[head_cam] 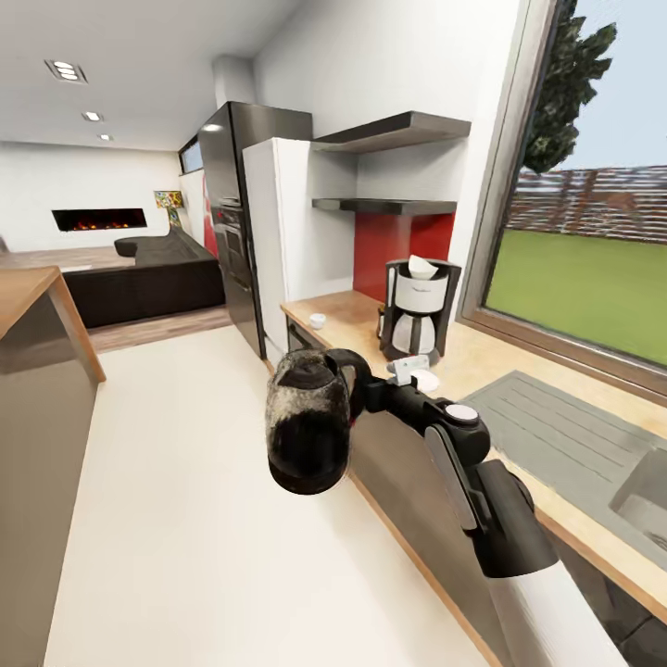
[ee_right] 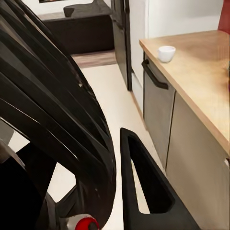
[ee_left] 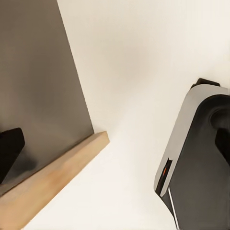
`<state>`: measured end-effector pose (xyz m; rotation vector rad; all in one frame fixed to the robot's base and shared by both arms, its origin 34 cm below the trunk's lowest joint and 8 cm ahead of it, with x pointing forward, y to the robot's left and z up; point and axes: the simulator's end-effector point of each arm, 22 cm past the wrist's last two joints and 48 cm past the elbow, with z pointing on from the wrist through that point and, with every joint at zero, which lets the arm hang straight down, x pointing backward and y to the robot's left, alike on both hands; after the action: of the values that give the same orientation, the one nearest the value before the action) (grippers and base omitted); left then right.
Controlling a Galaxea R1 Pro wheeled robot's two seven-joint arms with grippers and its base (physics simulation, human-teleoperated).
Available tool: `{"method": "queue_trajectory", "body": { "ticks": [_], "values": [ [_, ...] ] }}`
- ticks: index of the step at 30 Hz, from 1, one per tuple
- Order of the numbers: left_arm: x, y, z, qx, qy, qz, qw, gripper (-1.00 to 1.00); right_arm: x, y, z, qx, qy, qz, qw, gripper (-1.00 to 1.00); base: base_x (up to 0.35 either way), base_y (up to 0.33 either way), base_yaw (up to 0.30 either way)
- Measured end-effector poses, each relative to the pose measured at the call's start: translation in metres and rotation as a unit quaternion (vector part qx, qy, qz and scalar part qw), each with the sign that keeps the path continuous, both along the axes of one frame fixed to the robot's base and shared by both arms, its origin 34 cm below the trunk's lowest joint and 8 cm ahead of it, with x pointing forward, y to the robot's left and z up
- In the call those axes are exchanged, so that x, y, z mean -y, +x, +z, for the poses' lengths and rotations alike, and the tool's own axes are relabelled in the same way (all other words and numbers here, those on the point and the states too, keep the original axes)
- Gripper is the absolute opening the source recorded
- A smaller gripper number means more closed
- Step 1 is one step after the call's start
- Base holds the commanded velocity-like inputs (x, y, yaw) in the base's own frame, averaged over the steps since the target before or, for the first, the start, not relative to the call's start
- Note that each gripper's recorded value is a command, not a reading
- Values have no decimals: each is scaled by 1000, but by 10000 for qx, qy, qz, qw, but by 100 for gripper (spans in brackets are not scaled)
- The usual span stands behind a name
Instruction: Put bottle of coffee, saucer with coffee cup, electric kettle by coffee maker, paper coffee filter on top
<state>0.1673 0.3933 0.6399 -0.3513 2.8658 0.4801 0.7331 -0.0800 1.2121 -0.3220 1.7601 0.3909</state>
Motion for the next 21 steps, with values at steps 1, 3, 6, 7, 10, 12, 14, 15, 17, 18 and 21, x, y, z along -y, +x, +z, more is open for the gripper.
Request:
{"method": "queue_trajectory", "body": {
  "ticks": [1, 3, 6, 7, 10, 12, 14, 15, 17, 18, 21],
  "values": [
    [0, 0, 0, 0, -1, 0, 10000, 100, 0, 0, 0, 0, 2, 3, 10000, -100, 310, 194, 279],
    [1, 0, 0, 0, -13, 0, 10000, 100, -1, 0, 0, 0, 4, 6, 10000, -100, 310, 195, 279],
    [3, 0, -1, 3, -34, -1, 10000, 100, 0, 0, 0, 0, -1, 2, 10000, -100, 310, 196, 279],
    [4, 0, -1, 3, -39, -1, 10000, 100, 0, 0, 0, 0, 1, 3, 10000, -100, 310, 196, 279],
    [5, 1, -1, 9, -51, -3, 10000, 100, 0, 0, 0, 0, -1, 3, 10000, -100, 309, 198, 278],
    [5, 1, -1, 12, -57, -4, 10000, 100, -1, 0, 0, -1, 3, 6, 10000, -100, 312, 170, 279],
    [5, 1, -1, 14, -61, -5, 10000, 100, -1, 0, 0, -2, 7, 9, 10000, -100, 325, 75, 279],
    [6, 1, -1, 15, -64, -6, 10000, 100, -1, 0, 0, -1, 2, 6, 10000, -100, 329, 47, 279],
    [6, 1, -1, 17, -66, -7, 10000, 100, -1, 0, 0, -1, 2, 7, 10000, -100, 332, 25, 279],
    [6, 1, -1, 23, -66, -8, 10000, 100, -1, 0, 0, 0, 2, 6, 10000, -100, 334, 10, 279],
    [6, 2, -1, 41, -63, -11, 10000, 100, -1, 0, 0, -4, 0, 6, 10000, -100, 335, 3, 279]
  ]
}}
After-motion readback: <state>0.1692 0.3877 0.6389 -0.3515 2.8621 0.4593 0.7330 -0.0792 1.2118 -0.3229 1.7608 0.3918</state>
